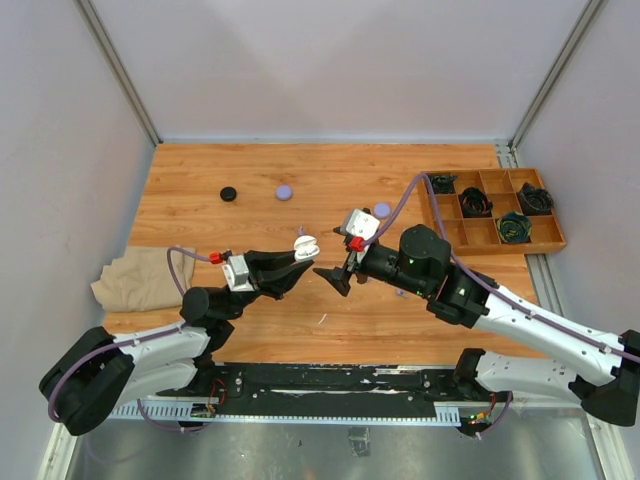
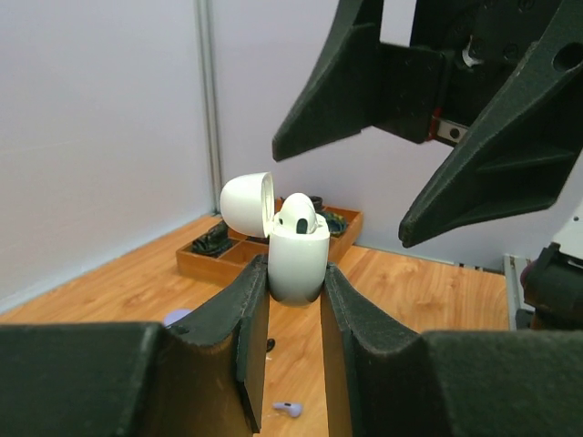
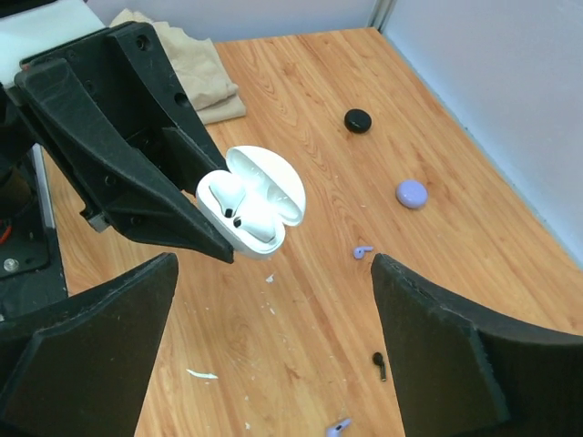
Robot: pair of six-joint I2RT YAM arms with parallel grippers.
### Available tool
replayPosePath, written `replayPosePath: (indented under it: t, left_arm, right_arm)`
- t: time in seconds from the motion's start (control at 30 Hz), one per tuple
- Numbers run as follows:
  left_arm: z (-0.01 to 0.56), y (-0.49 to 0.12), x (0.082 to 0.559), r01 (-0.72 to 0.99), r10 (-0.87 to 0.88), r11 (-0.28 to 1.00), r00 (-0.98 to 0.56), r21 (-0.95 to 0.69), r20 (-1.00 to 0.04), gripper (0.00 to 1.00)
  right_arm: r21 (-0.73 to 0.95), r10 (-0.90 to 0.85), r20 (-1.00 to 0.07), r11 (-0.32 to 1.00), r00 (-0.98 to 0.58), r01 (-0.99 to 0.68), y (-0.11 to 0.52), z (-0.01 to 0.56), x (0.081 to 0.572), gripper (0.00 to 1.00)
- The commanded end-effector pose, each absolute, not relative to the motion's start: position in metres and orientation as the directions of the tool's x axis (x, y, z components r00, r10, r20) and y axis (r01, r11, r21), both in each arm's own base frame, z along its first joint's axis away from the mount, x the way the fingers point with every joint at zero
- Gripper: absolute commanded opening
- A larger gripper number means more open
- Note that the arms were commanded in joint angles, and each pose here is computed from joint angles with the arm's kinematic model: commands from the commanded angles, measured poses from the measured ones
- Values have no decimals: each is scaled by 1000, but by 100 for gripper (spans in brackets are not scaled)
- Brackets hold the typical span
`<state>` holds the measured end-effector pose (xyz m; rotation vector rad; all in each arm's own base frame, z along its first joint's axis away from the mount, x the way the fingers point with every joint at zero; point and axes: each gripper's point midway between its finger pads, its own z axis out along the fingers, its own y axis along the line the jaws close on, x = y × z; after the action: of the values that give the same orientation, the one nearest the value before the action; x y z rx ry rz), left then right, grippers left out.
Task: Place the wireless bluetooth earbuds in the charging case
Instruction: Place the earbud in the charging case.
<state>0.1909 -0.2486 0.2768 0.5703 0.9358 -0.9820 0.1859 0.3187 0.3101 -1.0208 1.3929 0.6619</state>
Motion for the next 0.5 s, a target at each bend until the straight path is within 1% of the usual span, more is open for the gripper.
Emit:
replayPosePath:
  t: [0.0, 0.07, 0.23, 0.47]
  left_arm:
    - [275, -255, 179, 906, -408, 415, 264, 80, -874, 0]
    - [275, -259, 177, 914, -394, 393, 267, 102, -880, 0]
    - [274, -267, 170, 927, -360, 341, 281, 154, -890, 0]
    - [276, -275, 166, 943, -357, 284, 272, 174, -894, 0]
  right_arm:
    - [-262, -249, -951, 341, 182, -903, 310, 315, 178, 94]
    - [-262, -264, -946, 285, 187, -922, 309, 311, 174, 99]
    - [-235, -269, -946, 171, 184, -957, 310, 305, 168, 99]
    - [-191, -289, -944, 78, 162, -978, 321, 294, 165, 99]
